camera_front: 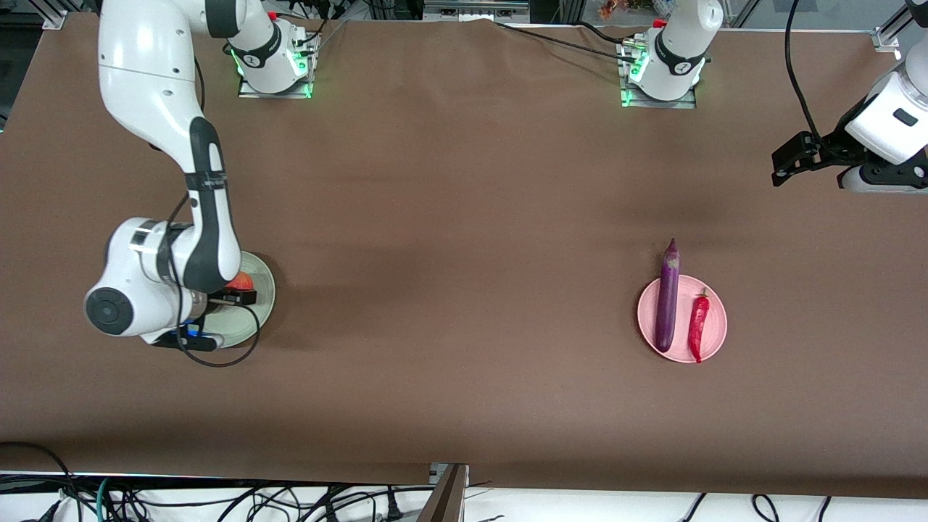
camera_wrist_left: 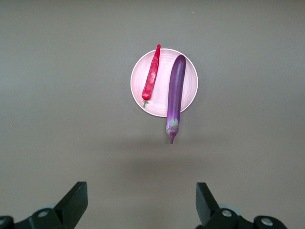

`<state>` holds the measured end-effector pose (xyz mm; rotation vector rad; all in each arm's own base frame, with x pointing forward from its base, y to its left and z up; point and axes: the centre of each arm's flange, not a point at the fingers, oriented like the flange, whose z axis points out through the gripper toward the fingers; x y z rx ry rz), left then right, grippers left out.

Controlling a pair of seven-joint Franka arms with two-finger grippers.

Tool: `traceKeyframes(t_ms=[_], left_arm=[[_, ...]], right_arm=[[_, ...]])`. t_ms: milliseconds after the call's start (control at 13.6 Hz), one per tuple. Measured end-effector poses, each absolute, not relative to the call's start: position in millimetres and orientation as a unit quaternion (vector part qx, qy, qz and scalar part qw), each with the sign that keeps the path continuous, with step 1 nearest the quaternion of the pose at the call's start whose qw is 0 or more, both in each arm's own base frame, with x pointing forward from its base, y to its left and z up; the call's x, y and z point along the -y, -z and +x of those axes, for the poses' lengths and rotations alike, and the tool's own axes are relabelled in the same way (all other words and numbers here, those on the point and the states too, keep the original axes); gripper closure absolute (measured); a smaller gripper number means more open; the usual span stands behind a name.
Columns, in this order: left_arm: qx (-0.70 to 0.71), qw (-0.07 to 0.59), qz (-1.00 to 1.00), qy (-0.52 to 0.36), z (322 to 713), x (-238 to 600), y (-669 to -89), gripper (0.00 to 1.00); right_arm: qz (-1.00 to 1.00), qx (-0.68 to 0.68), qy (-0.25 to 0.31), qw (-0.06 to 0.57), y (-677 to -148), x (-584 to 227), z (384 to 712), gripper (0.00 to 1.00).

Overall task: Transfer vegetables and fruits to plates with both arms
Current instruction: 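Open the right gripper and lift it away from the apple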

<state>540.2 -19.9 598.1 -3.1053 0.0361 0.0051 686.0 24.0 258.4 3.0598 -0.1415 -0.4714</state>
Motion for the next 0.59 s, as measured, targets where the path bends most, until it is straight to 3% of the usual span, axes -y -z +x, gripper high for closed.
traceKeyframes(t_ms=[294,588], left_arm=[[-0.012,0.018,-1.000,-0.002,540.2,20.0,-598.2,0.00],[-0.012,0.018,-1.000,-0.002,540.2,20.1,-598.2,0.00]], right_arm=[[0.988,0.031,0.152,0.004,-378.8,5.9,685.0,0.00],[0.989,-0.006,0.150,0.006,-462.2,9.3,680.9,0.00]])
